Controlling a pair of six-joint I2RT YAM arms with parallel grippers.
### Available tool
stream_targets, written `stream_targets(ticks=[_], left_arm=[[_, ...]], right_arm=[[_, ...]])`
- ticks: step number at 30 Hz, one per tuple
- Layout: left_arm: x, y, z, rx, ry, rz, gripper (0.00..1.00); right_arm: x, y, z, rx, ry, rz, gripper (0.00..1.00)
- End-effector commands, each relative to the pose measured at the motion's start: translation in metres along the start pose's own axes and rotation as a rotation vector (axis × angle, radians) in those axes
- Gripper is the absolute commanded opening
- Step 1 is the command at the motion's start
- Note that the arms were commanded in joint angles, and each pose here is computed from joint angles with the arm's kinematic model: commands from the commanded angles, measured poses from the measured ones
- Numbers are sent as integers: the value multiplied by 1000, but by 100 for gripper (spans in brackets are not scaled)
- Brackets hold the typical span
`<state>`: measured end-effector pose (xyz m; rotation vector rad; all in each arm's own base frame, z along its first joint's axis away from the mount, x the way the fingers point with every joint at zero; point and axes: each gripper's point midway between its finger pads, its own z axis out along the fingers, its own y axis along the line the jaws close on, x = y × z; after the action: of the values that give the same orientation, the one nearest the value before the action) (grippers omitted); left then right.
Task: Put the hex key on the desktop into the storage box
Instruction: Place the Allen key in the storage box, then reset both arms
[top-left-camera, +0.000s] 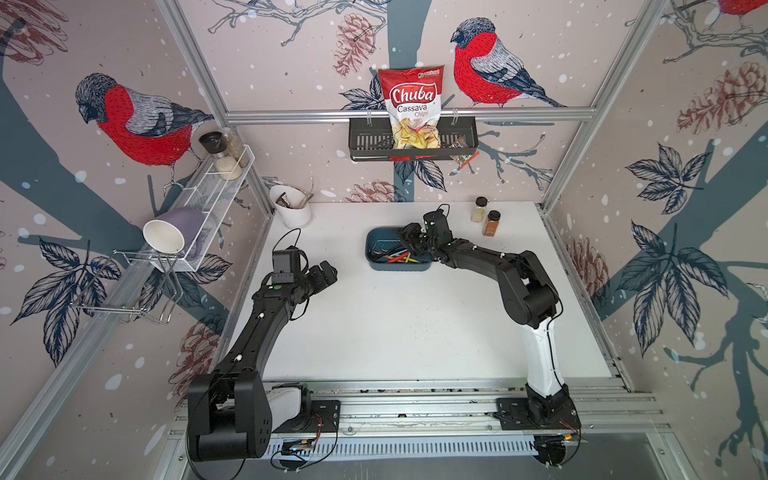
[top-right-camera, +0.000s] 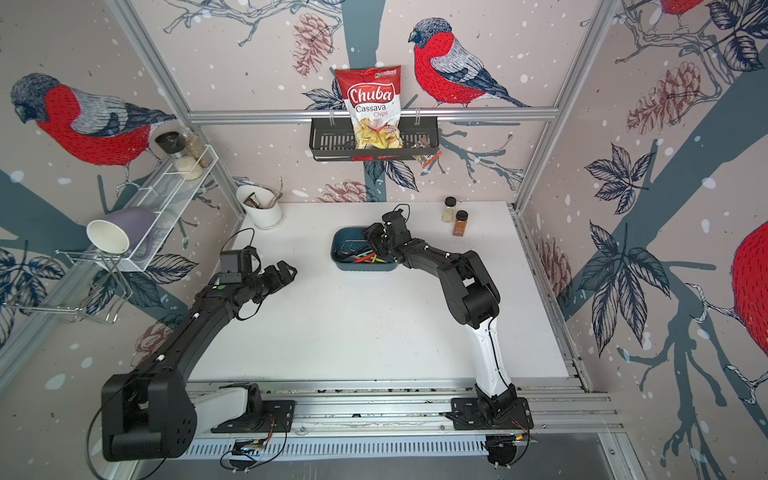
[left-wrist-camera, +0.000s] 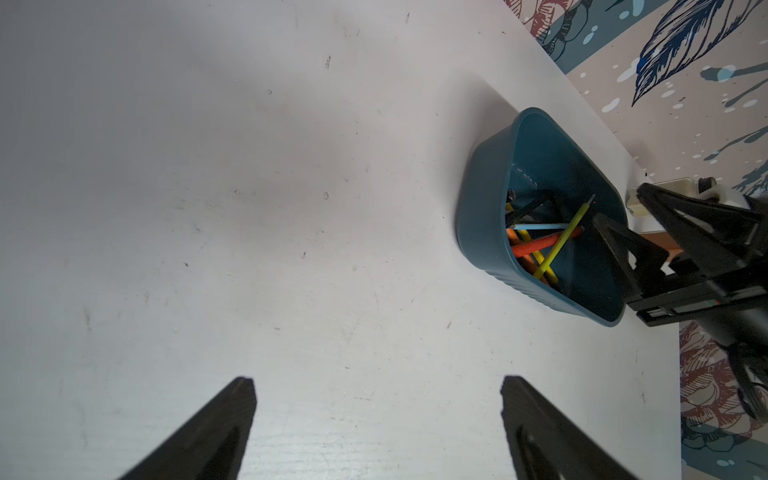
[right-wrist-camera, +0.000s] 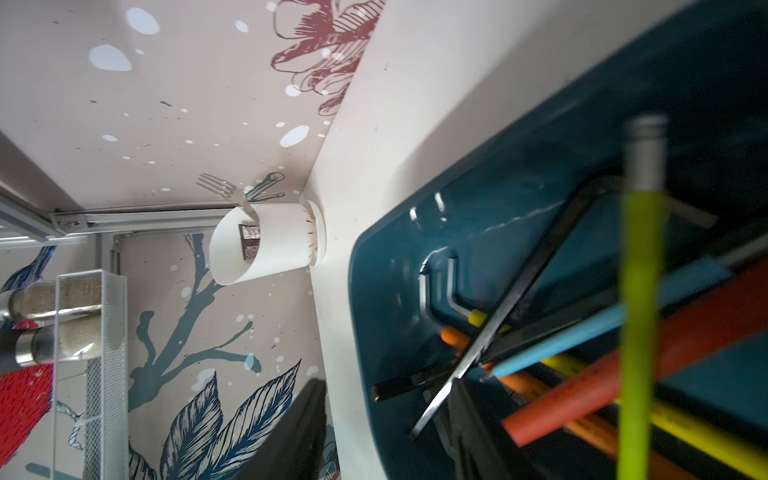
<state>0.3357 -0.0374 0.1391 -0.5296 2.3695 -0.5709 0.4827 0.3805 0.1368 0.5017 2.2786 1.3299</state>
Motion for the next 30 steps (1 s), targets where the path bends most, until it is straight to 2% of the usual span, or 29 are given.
stream_targets(ticks=[1, 6, 7, 10, 13, 17, 21, 25, 30], left_arm=[[-10, -14, -6, 59, -60, 48, 96], [-21, -17, -20, 60, -176, 91, 96], [-26, -17, -25, 53, -211, 104, 96], [-39, -10, -39, -6, -311, 102, 96], [-52, -12, -57, -47, -411, 99, 96], [-69, -31, -82, -40, -584, 211, 96], [-84, -14, -97, -134, -760, 195, 96], [-89, 2, -85, -233, -813, 264, 96], [-85, 27, -66, -344, -885, 349, 96]], right_arm=[[-7, 31, -23, -31, -35, -126, 58], [-11, 41, -52, 31, -68, -285, 65], [-11, 42, -59, 45, -77, -319, 85], [-10, 41, -81, 87, -114, -416, 99], [-16, 32, -108, 147, -186, -480, 100], [-28, 17, -148, 229, -323, -567, 100], [-41, -9, -189, 377, -481, -643, 100], [-54, -36, -238, 543, -652, -737, 100], [-65, -76, -302, 778, -850, -782, 100]])
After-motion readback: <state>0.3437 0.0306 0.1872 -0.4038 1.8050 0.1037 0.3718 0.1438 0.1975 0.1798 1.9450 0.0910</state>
